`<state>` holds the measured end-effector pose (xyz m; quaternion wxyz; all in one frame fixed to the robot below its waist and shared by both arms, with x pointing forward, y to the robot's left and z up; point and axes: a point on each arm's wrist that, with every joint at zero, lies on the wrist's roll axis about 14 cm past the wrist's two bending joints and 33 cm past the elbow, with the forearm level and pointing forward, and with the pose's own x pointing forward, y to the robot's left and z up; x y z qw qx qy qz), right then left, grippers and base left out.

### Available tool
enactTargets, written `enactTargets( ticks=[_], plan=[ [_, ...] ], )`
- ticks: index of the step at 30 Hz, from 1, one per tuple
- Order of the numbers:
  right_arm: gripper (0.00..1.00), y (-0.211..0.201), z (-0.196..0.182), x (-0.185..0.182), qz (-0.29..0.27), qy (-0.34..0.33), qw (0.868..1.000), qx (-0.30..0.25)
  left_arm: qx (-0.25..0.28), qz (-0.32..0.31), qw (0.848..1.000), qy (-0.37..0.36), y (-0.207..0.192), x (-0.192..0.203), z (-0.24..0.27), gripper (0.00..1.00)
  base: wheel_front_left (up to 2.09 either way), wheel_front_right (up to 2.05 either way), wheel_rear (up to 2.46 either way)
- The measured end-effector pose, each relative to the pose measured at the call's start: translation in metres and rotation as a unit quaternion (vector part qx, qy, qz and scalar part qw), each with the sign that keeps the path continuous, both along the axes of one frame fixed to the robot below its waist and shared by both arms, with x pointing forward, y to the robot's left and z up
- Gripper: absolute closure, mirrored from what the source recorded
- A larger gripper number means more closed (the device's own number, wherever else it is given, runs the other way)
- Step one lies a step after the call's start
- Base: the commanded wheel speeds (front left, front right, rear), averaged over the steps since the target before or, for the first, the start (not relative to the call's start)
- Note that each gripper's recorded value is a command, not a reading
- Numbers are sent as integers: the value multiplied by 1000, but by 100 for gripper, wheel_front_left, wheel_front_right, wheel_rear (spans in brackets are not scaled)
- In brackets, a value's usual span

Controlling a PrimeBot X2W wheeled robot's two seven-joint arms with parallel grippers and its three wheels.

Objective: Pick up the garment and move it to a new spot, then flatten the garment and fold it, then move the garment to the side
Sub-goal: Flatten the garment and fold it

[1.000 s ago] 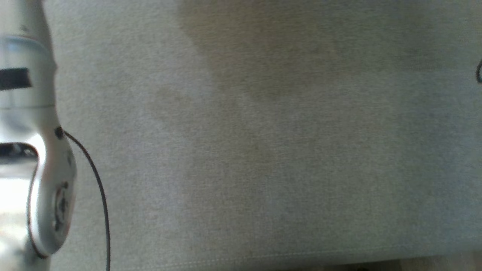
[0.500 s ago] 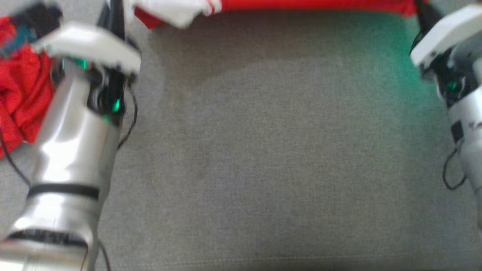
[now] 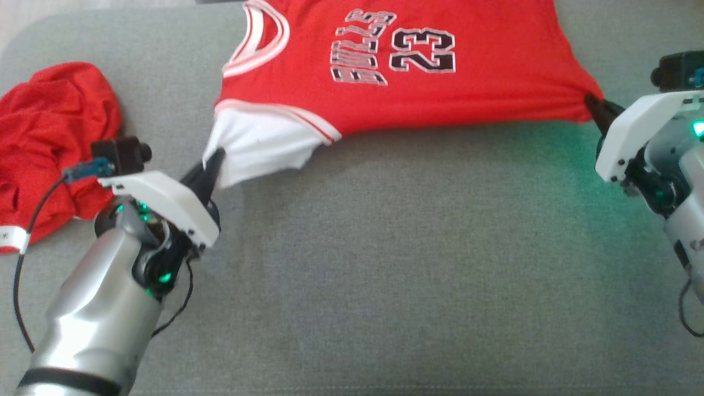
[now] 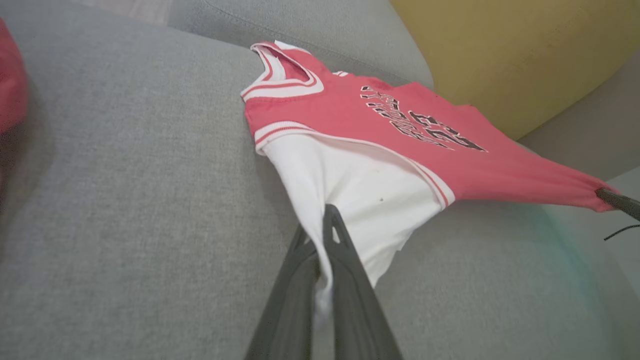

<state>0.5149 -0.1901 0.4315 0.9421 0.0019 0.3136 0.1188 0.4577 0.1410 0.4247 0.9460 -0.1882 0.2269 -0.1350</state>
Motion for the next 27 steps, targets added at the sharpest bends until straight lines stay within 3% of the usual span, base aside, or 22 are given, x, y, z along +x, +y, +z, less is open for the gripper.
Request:
enactTargets(
  ticks=[8, 27],
  plan=[
    [100, -17, -18, -36, 43, 58, 995, -72, 3, -46, 998, 52, 1, -39, -7, 100, 0, 0, 0],
    [100, -28, -20, -98, 88, 144, 983, -73, -11, -128, 983, 129, -6, -104, -6, 100, 0, 0, 0]
  ],
)
